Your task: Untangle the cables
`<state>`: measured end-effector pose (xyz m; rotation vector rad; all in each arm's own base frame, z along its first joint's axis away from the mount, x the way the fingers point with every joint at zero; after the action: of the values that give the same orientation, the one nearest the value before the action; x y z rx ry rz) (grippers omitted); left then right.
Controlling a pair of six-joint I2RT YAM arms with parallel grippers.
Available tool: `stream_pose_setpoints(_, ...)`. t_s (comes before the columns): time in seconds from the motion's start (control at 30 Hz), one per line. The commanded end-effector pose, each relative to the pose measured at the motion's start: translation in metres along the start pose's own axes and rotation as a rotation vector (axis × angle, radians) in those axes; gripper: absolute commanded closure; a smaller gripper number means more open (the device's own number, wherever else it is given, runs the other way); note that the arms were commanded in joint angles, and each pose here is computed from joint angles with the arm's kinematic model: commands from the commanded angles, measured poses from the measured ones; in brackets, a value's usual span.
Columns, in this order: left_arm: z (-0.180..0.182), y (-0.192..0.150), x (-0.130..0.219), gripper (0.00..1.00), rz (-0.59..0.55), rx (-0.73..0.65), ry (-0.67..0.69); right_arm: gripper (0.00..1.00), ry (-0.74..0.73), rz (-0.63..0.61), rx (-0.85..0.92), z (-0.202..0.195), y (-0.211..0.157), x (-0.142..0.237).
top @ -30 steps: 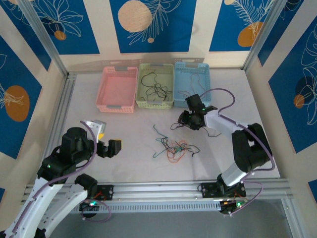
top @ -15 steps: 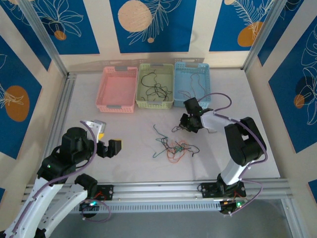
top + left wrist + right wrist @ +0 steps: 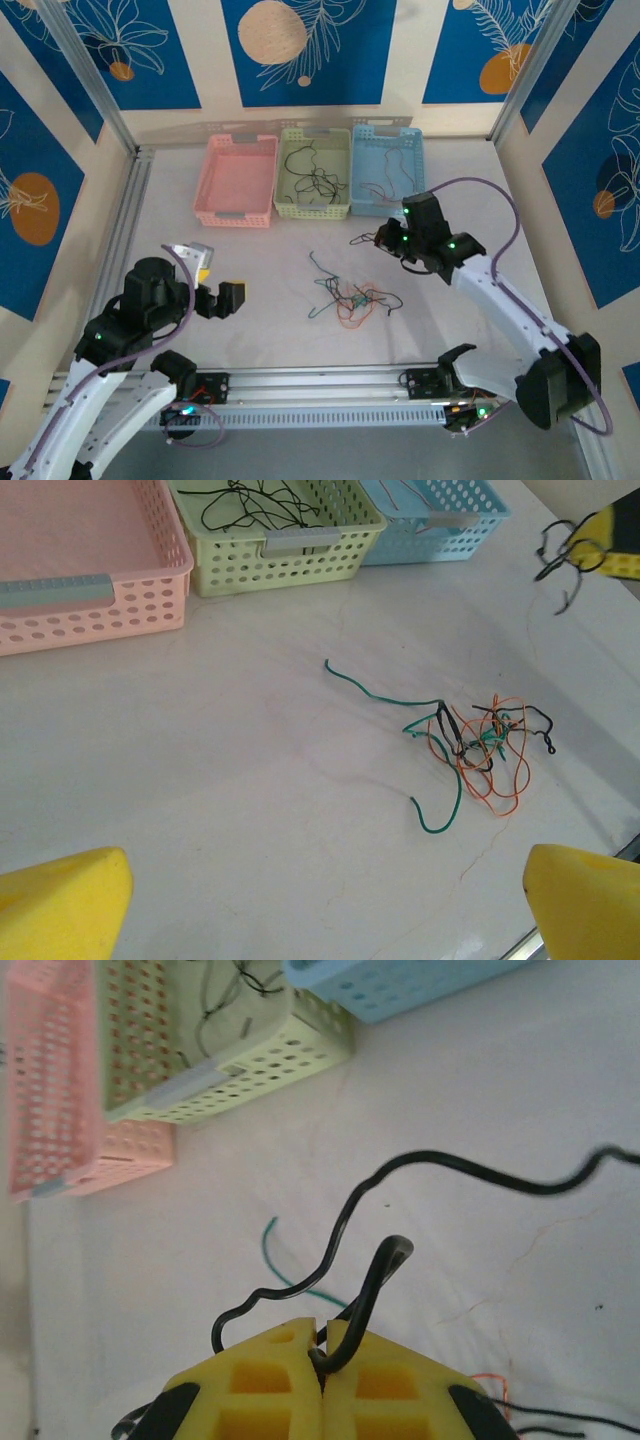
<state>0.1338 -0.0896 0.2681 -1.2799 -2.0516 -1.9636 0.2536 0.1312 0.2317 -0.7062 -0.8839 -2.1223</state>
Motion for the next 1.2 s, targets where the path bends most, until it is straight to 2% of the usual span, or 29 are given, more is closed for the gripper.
stream_pose_setpoints(0.0,0.0,0.002,0.001,0.0,-0.026,-0.017,-0.009,1.0,0.106,0.036,-0.036,0.019,0.0,0.031)
stream_pose_setpoints(0.23,-0.001,0.003,0.002,0.0,-0.033,-0.018,-0.011,1.0,0.35,0.1,-0.118,0.072,0.015,0.058)
stream_pose_setpoints(0.43,0.001,0.003,0.003,0.0,-0.038,-0.018,0.001,1.0,0.467,0.139,-0.114,0.123,0.043,0.037)
stream_pose_setpoints(0.6,0.001,0.003,0.002,0.0,-0.036,-0.018,0.004,1.0,0.476,0.166,-0.103,0.157,0.069,-0.01)
stream_pose_setpoints(0.87,0.003,0.003,0.004,0.0,-0.044,-0.017,0.02,1.0,0.551,0.223,0.078,0.205,0.111,-0.098)
stream_pose_setpoints(0.97,0.003,0.003,0.004,0.0,-0.045,-0.018,0.021,1.0,0.458,0.245,0.122,0.202,0.126,-0.137)
stream_pose_setpoints(1.17,0.004,0.003,0.003,0.0,-0.041,-0.014,0.027,1.0,0.395,0.243,0.246,0.193,0.136,-0.202)
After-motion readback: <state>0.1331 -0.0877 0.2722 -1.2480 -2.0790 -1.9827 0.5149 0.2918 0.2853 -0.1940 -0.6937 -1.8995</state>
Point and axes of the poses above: each hand's point on the last joint's axis, 136 mm out from that joint toward the fingers, its own x axis back along the fingers, its own z axis along the line the jaws close on, y = z × x, the point moved 6 cm from there along x, back along the fingers, and after that the axes turned 5 degrees about -x, right-handed, at the moved point
